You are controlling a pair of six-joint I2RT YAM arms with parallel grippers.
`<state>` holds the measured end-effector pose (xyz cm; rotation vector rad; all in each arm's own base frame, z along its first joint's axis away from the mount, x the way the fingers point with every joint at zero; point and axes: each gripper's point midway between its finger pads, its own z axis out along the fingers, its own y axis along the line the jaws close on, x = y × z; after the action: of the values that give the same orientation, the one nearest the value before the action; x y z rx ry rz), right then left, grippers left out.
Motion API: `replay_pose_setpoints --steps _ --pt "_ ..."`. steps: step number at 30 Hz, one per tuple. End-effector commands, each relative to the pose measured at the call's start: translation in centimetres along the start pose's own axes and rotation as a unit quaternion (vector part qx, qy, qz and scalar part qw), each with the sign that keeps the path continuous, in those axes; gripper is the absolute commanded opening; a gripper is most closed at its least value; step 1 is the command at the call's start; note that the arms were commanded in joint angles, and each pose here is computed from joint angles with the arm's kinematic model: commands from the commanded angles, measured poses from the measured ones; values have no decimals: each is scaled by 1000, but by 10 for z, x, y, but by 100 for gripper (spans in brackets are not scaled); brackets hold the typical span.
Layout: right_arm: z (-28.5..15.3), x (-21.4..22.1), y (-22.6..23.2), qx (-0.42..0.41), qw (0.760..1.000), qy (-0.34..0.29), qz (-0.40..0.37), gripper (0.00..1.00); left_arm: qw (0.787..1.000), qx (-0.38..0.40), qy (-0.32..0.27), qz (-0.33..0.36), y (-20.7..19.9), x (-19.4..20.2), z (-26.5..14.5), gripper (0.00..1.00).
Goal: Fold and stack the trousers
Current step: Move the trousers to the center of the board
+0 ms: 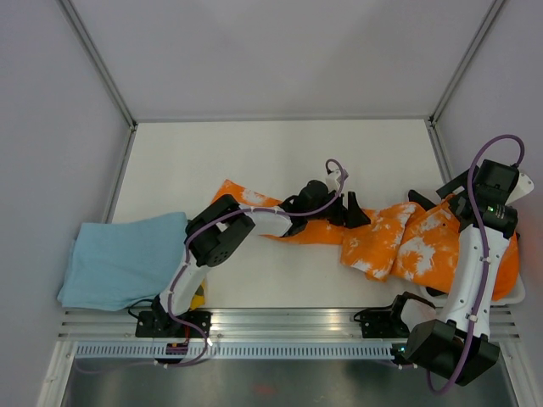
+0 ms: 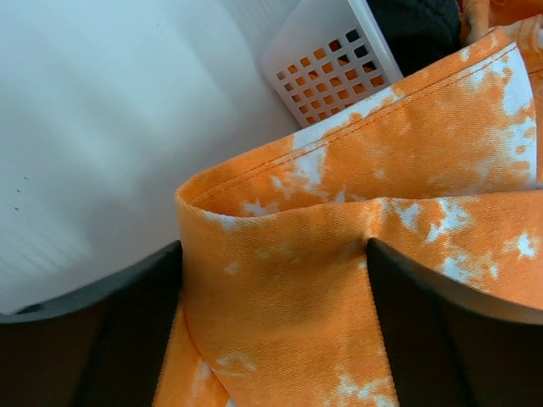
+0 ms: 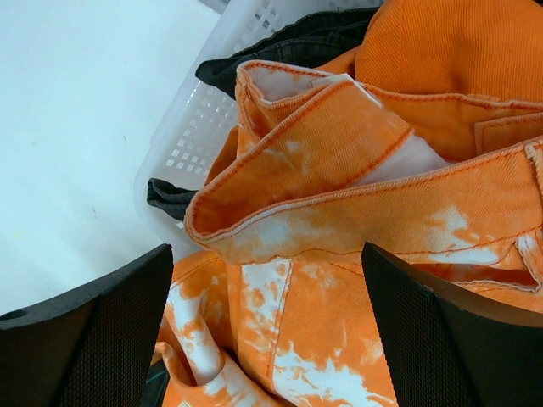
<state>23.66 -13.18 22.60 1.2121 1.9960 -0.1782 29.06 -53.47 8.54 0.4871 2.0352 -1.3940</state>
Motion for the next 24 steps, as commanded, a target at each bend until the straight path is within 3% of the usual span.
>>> replay_pose_setpoints --steps 1,2,3,5,6,7,12,14,15,18,20,24 --pt "-1 -3 -3 6 1000 -14 4 98 999 49 -22 1 -24 -17 2 80" --pt "-1 -3 -3 6 1000 -15 4 98 998 55 -24 3 -26 -19 1 72" --pt "-2 -4 -2 4 1000 -16 4 98 998 59 -23 4 -28 -19 0 47" --pt "-4 -4 -2 0 1000 -19 4 98 997 65 -29 6 -34 -23 -2 20" --pt "-5 -4 -2 -1 1000 -19 3 97 997 70 -33 7 -39 -29 -5 8" --pt "-5 -5 -2 -3 1000 -20 1 96 997 73 -37 9 -42 -33 -8 2" --pt "-16 -11 1 -17 999 -33 -14 95 996 49 -72 16 -46 -83 -45 2" --pt "-22 -15 3 -25 999 -39 -25 90 995 16 -93 13 -26 -113 -70 2" --pt "-24 -16 3 -27 998 -42 -28 87 993 12 -117 20 -37 -138 -91 2" --pt "-24 -15 4 -33 998 -41 -39 80 986 -72 -150 25 0 -177 -146 2" --pt "-19 -10 1 -27 998 -34 -43 79 972 -148 -179 41 18 -208 -198 2" --pt "-15 -6 0 -27 998 -32 -48 79 930 -304 -198 56 62 -224 -278 2"
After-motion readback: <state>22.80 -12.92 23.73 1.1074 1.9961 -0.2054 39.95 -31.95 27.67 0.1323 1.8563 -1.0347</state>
